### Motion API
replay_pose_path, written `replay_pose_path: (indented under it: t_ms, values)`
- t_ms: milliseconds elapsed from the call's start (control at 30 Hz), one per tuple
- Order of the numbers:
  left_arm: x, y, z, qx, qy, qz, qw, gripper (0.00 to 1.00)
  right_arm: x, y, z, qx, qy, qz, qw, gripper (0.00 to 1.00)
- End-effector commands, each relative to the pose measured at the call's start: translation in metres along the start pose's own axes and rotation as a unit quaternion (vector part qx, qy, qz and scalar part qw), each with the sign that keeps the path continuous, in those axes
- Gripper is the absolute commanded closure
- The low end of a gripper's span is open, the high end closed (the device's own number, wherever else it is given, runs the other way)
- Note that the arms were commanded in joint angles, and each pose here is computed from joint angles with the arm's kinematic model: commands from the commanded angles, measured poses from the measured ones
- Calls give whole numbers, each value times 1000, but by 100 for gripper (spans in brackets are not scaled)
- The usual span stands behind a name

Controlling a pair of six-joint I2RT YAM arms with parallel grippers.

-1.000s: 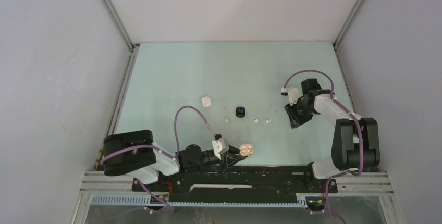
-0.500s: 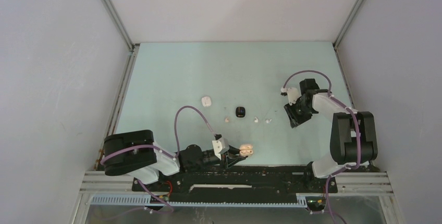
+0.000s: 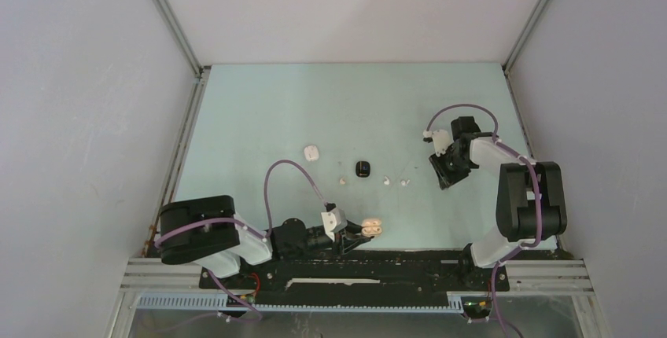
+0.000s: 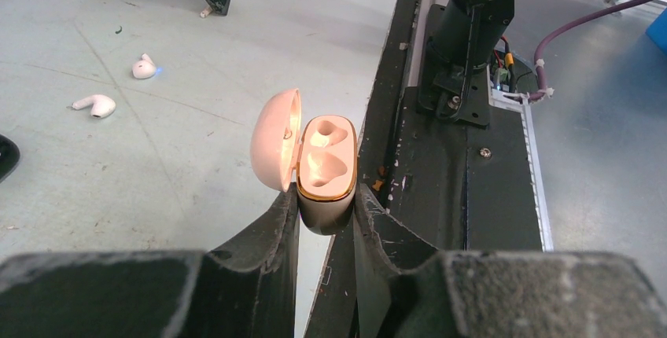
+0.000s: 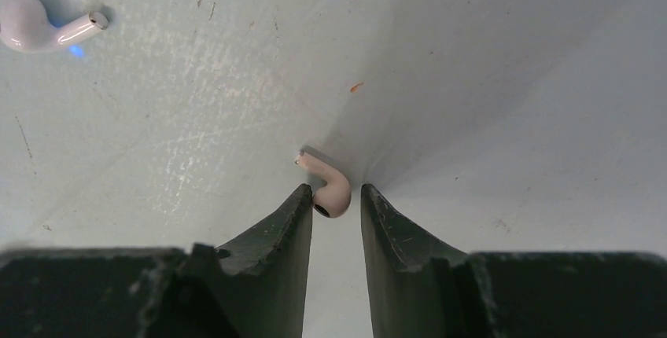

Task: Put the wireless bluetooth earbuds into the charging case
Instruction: Pick up the earbud from the center of the board.

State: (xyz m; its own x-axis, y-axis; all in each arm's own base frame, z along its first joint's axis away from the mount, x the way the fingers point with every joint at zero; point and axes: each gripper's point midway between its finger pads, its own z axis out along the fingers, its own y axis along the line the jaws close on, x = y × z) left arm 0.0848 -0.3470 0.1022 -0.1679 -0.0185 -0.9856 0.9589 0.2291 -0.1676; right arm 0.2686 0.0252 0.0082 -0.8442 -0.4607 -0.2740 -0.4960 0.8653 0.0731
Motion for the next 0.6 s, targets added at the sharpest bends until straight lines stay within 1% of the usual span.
replay_pose_path:
  t_ms: [0, 200, 333, 367, 467, 567]
  values:
    - [-19, -4, 8, 8, -33, 3, 999, 100, -9, -4, 5, -3, -10, -11, 1000, 69]
    - [-18, -4, 8, 8, -32, 3, 999, 100, -6, -1, 6, -9, -4, -11, 1000, 78]
    - [-18, -4, 8, 7, -33, 3, 999, 100, -4, -2, -1, -2, -3, -17, 1000, 81]
    - [-19, -4, 9, 7, -33, 3, 999, 100, -4, -2, -3, 0, -3, -20, 1000, 83]
    - [-18, -4, 9, 6, -32, 3, 999, 100, -4, -3, -15, 15, -7, -34, 999, 90]
    - [-18, 0, 8, -6, -34, 2, 999, 100, -4, 2, -31, 35, -4, -72, 997, 94]
